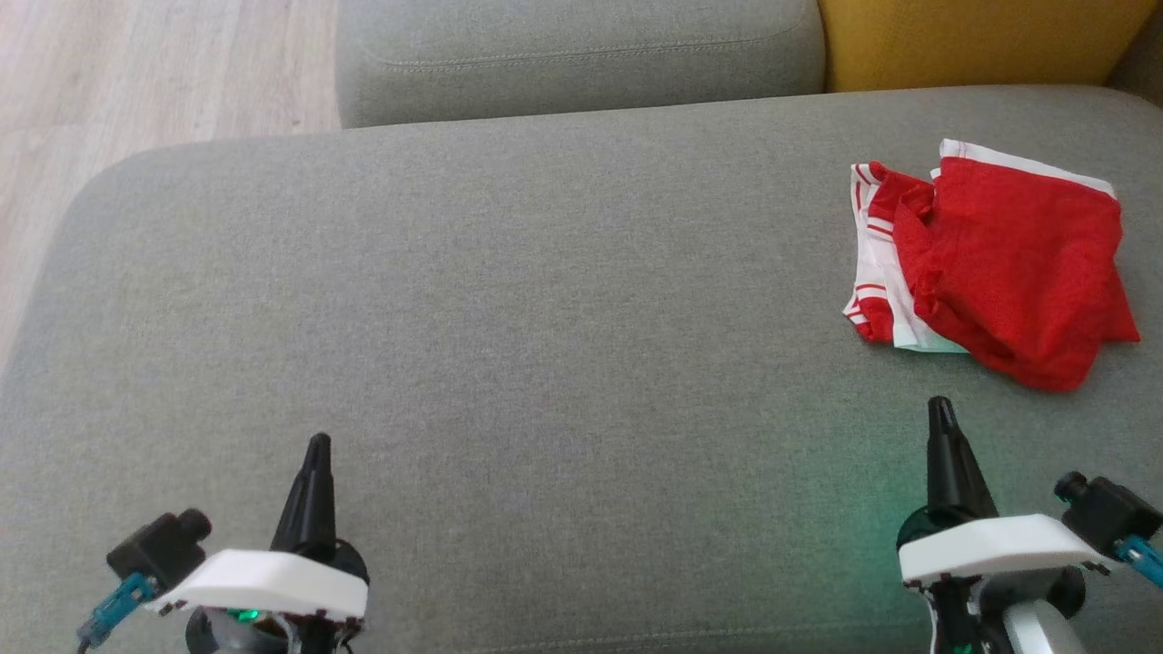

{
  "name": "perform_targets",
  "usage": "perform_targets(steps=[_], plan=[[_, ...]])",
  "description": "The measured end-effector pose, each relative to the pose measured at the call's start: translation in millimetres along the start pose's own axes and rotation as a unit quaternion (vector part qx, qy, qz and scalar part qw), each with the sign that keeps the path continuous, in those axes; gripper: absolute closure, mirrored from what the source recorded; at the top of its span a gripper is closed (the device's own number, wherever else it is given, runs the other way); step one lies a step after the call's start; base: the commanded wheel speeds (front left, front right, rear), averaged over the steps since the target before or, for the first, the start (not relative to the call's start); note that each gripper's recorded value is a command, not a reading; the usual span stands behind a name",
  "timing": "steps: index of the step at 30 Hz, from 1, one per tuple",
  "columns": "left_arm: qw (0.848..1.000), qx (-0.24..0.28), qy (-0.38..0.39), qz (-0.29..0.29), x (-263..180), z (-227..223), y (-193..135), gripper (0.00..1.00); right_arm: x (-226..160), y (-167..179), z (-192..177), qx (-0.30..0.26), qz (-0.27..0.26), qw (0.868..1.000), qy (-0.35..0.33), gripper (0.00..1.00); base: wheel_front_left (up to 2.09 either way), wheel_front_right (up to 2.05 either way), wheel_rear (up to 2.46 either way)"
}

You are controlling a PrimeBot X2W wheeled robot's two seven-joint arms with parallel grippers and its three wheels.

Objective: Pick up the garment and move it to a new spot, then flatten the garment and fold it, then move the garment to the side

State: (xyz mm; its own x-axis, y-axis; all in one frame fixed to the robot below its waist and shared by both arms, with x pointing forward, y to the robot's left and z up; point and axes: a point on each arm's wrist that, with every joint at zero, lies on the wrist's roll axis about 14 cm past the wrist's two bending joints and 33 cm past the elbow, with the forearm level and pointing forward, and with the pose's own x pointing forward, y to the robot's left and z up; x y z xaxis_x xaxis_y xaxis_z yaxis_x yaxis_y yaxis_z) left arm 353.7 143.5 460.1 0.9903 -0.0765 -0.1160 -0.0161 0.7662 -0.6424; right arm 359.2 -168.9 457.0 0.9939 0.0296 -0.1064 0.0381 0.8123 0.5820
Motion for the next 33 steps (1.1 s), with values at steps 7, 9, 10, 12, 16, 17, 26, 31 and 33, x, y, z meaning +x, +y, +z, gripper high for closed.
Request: perform_targets(steps=[7,9,10,12,16,17,26,31,33], plan=[[1.0,-0.03,-0.005,0.004,3.8,6.3,3.1,1.0,0.4,-2.4,0.7,0.033,-0.006,0.999,0.003,1.0,0.0,0.0,0.0],[0.999,-0.04,-0.007,0.005,4.2,7.3,3.3,1.0,0.7,-3.3,1.8,0.044,-0.008,0.999,0.001,1.0,0.0,0.0,0.0],[0.999,-0.045,-0.004,0.006,4.1,6.7,3.8,1.0,0.8,-3.8,1.9,0.049,-0.01,0.999,0.002,1.0,0.0,0.0,0.0],[0.998,-0.055,-0.003,0.008,3.9,6.2,4.9,1.0,0.9,-5.0,3.0,0.06,-0.012,0.998,0.0,1.0,0.0,0.0,0.0],[0.997,-0.075,0.0,0.012,3.5,5.9,6.8,1.0,1.0,-7.3,4.4,0.082,-0.017,0.996,-0.001,1.0,0.0,0.0,0.0],[0.997,-0.08,0.001,0.013,3.5,5.7,7.3,1.0,1.1,-7.8,4.9,0.088,-0.018,0.996,-0.002,1.0,0.0,0.0,0.0],[0.992,-0.125,-0.006,0.017,7.0,13.3,10.5,1.0,1.7,-10.3,6.0,0.136,-0.024,0.99,0.0,1.0,0.0,0.0,0.0],[0.989,-0.149,-0.004,0.02,6.5,12.9,12.1,1.0,5.8,-8.6,11.7,0.163,-0.021,0.986,-0.006,1.0,0.0,0.0,0.0],[0.987,-0.159,-0.002,0.02,6.4,12.4,12.7,1.0,5.8,-9.7,12.7,0.175,-0.023,0.984,-0.007,1.0,0.0,0.0,0.0]])
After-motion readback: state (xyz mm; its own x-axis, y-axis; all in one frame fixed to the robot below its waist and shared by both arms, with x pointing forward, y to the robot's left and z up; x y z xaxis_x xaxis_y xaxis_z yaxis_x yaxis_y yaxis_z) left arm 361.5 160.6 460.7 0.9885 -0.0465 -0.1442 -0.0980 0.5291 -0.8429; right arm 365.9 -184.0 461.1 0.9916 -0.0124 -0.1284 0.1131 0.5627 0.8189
